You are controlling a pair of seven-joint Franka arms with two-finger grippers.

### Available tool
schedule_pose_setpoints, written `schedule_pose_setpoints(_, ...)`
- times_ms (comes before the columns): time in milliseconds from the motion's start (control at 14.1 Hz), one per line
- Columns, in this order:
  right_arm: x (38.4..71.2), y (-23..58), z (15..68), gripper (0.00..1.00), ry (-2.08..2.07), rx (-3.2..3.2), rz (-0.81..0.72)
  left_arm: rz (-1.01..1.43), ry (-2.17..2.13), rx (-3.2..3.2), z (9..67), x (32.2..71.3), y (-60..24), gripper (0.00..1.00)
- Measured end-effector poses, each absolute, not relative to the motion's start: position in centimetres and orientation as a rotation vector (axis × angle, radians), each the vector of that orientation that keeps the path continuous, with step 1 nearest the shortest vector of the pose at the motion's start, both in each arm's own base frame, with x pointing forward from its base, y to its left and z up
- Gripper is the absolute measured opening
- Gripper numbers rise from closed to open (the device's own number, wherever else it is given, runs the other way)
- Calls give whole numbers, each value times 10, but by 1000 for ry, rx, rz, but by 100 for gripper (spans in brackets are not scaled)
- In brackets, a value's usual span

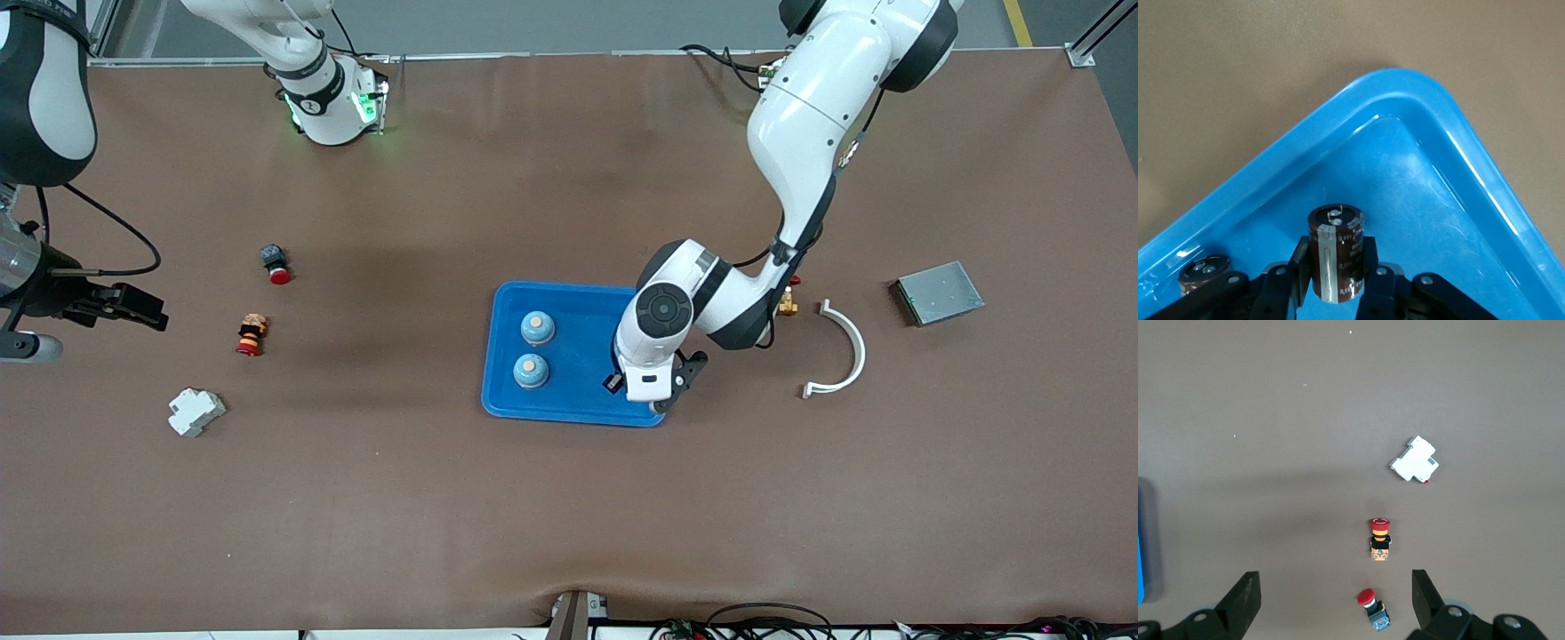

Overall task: Place electrolytic capacitor and blue bell in tray
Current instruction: 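Lower the capacitor into the tray and open the left gripper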

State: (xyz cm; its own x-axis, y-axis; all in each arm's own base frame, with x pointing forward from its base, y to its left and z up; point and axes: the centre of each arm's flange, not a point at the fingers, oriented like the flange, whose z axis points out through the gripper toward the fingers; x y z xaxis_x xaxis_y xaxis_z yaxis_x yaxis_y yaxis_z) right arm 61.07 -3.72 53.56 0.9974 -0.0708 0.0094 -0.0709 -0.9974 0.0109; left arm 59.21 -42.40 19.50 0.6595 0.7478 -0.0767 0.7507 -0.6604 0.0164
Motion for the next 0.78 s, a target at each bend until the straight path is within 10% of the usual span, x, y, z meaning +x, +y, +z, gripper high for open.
schedule_pose_setpoints(354,607,-38,544,100,-85,3130,25,-93,1285,2819,187,594,-420,34)
schedule_pose_setpoints(779,599,-38,557,100,-82,3131,32,-73,1247,2831,192,589,-432,89)
